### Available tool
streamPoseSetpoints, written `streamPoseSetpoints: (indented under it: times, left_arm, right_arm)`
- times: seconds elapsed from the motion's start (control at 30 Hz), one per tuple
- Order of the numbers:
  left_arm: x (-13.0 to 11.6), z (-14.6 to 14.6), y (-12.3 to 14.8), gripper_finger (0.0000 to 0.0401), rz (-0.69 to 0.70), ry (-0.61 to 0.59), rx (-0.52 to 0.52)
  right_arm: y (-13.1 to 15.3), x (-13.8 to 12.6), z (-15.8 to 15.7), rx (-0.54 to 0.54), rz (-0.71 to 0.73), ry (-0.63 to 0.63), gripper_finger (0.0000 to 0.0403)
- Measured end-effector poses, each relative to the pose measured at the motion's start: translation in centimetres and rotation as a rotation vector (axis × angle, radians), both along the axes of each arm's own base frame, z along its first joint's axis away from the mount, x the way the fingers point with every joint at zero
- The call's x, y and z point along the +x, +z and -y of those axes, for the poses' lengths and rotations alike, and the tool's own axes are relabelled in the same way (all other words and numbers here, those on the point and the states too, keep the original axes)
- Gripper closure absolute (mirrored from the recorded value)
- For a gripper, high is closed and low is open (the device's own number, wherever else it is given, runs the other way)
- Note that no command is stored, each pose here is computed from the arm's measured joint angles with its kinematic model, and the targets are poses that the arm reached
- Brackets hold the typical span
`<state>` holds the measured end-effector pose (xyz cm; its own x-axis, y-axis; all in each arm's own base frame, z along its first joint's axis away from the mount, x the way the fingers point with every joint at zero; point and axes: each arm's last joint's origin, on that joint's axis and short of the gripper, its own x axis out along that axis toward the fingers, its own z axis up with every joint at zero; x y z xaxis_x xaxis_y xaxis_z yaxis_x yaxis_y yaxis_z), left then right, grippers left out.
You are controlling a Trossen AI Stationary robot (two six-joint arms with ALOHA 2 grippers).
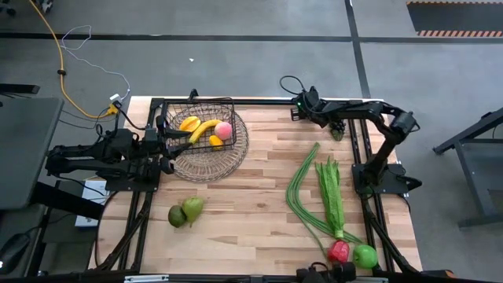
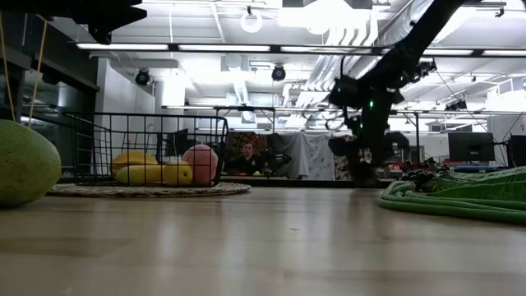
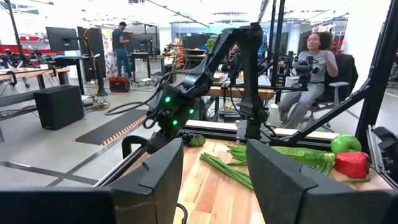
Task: Build produce basket
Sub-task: Put the black plum into the wire basket
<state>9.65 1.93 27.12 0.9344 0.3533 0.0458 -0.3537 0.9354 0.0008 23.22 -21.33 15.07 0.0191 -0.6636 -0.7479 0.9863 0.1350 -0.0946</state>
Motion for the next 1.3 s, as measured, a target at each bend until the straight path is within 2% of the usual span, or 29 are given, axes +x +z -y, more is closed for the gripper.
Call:
streamPoseSetpoints:
  times: [0.13,0.3,0.4,0.57,0.67,0.83,1.03,1.3]
  left_arm:
    - [0.0,0.0,0.0,0.0235,0.001,0.0,0.0]
    - [0.0,0.0,0.0,0.0235,0.0,0.0,0.0]
    - [0.0,0.0,0.0,0.0235,0.002,0.0,-0.005]
    - [0.0,0.0,0.0,0.0235,0.003,-0.003,-0.005]
    - [0.0,0.0,0.0,0.0235,0.003,-0.002,0.004]
    - [0.0,0.0,0.2,0.0235,0.017,-0.001,0.011]
    - [0.0,0.0,0.3,0.0235,0.027,0.001,0.013]
    - [0.0,0.0,0.2,0.0235,0.018,-0.002,0.013]
  right_arm:
    - [2.2,0.7,-1.8,-0.041,-0.012,0.109,0.0192]
    - [4.7,3.0,-5.4,-0.14,0.049,0.296,0.0194]
    - [5.1,4.3,-7.8,-0.219,0.195,0.438,0.0194]
    - [4.7,5.5,-11.7,-0.357,0.552,0.681,0.0196]
    - [5.5,6.0,-13.2,-0.453,0.701,0.772,0.0193]
    - [7.5,8.0,-13.6,-0.518,0.741,0.847,0.0192]
    - [8.7,13.1,-13.0,-0.532,0.788,1.026,0.0191]
    - [5.4,20.2,-12.0,-0.467,0.796,1.14,0.019]
